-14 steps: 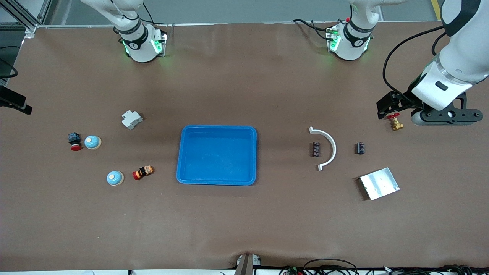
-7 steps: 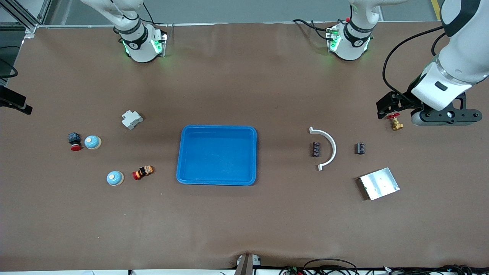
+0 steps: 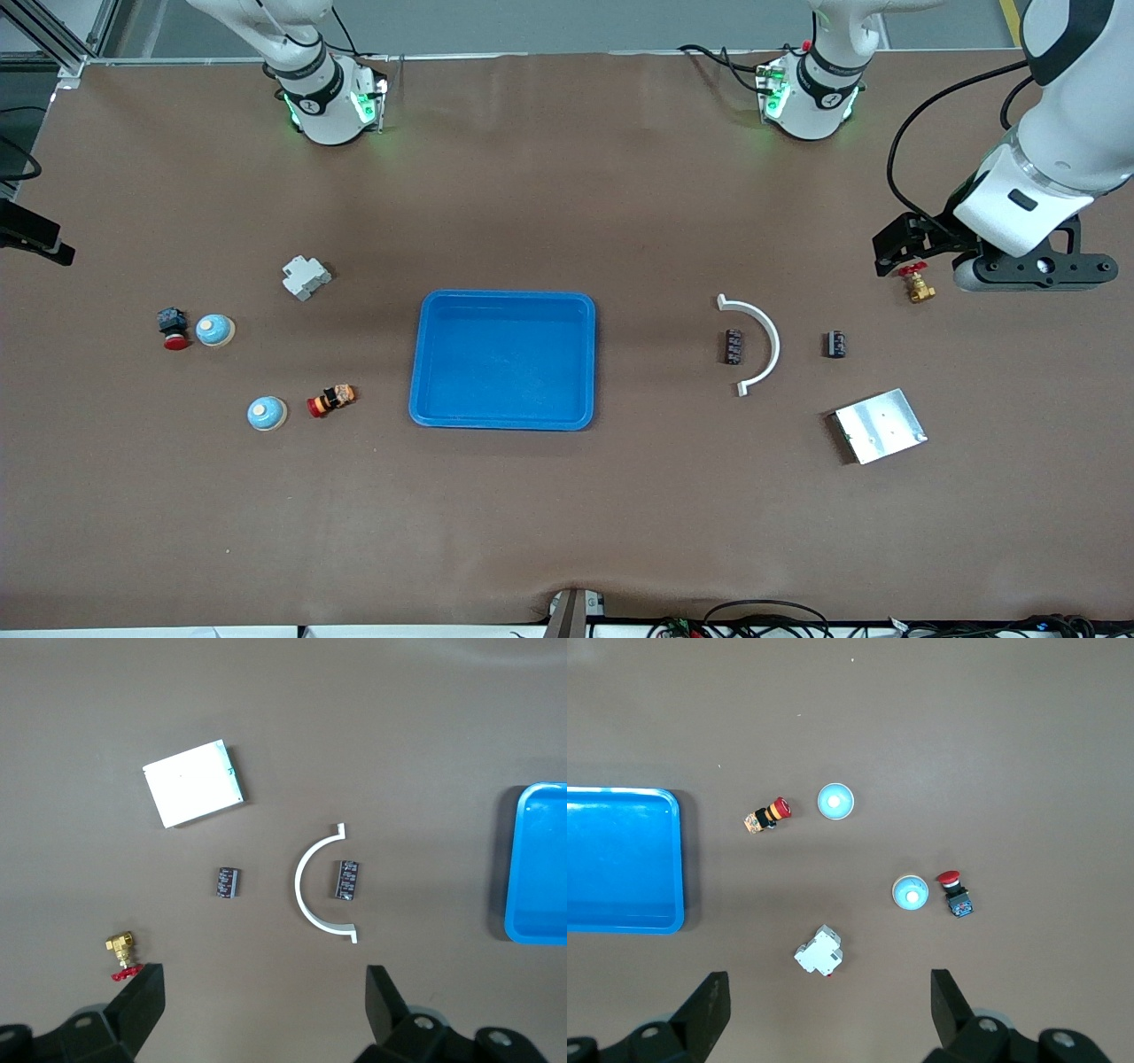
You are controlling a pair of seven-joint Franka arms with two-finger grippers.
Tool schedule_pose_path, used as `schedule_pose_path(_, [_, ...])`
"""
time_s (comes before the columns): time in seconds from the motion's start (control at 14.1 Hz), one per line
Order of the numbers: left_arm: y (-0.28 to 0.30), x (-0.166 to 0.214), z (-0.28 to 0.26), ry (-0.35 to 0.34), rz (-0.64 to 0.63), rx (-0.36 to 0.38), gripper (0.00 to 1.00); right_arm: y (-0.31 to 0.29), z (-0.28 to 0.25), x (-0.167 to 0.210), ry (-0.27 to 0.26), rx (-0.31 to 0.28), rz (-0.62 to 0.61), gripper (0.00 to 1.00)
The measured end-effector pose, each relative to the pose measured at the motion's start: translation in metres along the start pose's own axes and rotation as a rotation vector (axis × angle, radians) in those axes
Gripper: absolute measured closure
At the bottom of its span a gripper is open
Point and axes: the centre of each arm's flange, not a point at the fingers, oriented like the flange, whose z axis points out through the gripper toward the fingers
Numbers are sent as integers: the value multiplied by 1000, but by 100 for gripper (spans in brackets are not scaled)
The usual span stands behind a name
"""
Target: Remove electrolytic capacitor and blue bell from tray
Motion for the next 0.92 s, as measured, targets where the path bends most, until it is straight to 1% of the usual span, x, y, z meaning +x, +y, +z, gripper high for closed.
schedule_pose_path(0.35, [5, -2, 10, -19, 9, 3, 0, -1, 0, 0, 0, 0, -3, 0])
schedule_pose_path(0.92, [14, -10, 16, -26, 26, 7, 0, -3, 0, 0, 0, 1, -7, 0])
